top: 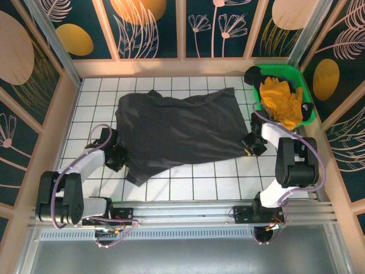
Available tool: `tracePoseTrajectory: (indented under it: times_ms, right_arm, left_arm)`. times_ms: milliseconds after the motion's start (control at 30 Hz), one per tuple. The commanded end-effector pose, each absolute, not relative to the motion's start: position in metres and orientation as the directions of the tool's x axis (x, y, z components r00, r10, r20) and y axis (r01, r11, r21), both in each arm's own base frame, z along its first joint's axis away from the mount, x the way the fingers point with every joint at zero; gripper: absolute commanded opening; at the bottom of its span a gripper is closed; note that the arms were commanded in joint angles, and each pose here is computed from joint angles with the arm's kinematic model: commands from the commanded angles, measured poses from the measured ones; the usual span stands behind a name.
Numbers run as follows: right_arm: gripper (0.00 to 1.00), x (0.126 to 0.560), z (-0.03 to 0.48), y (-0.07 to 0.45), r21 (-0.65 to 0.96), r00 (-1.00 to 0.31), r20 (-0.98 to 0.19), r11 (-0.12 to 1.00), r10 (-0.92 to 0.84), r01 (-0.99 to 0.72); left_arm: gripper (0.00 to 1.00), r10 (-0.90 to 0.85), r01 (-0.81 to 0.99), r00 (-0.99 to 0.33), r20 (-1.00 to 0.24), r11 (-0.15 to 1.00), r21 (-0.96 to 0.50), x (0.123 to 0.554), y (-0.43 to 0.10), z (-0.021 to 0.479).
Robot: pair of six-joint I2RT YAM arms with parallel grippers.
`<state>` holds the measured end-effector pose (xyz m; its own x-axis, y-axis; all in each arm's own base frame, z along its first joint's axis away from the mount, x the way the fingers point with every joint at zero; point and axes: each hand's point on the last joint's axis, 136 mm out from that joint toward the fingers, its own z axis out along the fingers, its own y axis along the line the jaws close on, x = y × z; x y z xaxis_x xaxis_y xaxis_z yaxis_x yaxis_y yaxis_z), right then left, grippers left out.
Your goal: Fold and stack the t-shirts
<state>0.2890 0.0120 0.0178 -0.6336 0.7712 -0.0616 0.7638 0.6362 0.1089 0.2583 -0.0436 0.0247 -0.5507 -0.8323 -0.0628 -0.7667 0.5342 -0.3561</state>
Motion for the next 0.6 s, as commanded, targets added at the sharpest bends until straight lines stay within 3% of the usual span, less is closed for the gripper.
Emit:
tracePoseTrajectory:
  times_ms: [0, 167, 333, 467, 567]
  right_arm:
    - [0.0, 0.324, 0.058, 0.026, 0.217, -0.664, -0.16, 0.682, 0.73, 0.698]
    - [0.0, 0.386, 0.141, 0.034, 0.384, -0.628, -0.33, 0.708, 0.705, 0.593]
    - [0.0, 0.453, 0.26, 0.033, 0.52, -0.506, -0.521, 0.725, 0.688, 0.452]
    - [0.0, 0.472, 0.351, 0.029, 0.585, -0.377, -0.635, 0.738, 0.675, 0.336]
    - [0.0, 0.463, 0.405, 0.025, 0.614, -0.281, -0.69, 0.745, 0.667, 0.26]
  left_arm:
    - [0.0, -0.832, -0.714, -0.525, -0.178, 0.545, -0.439, 0.301, -0.037, 0.071]
    - [0.0, -0.835, -0.625, -0.445, -0.324, 0.549, -0.555, 0.362, -0.03, 0.166]
    - [0.0, -0.834, -0.49, -0.315, -0.454, 0.552, -0.674, 0.416, -0.022, 0.286]
    - [0.0, -0.837, -0.391, -0.183, -0.515, 0.543, -0.743, 0.426, -0.012, 0.369]
    - [0.0, -0.836, -0.323, -0.09, -0.541, 0.539, -0.778, 0.415, -0.003, 0.421]
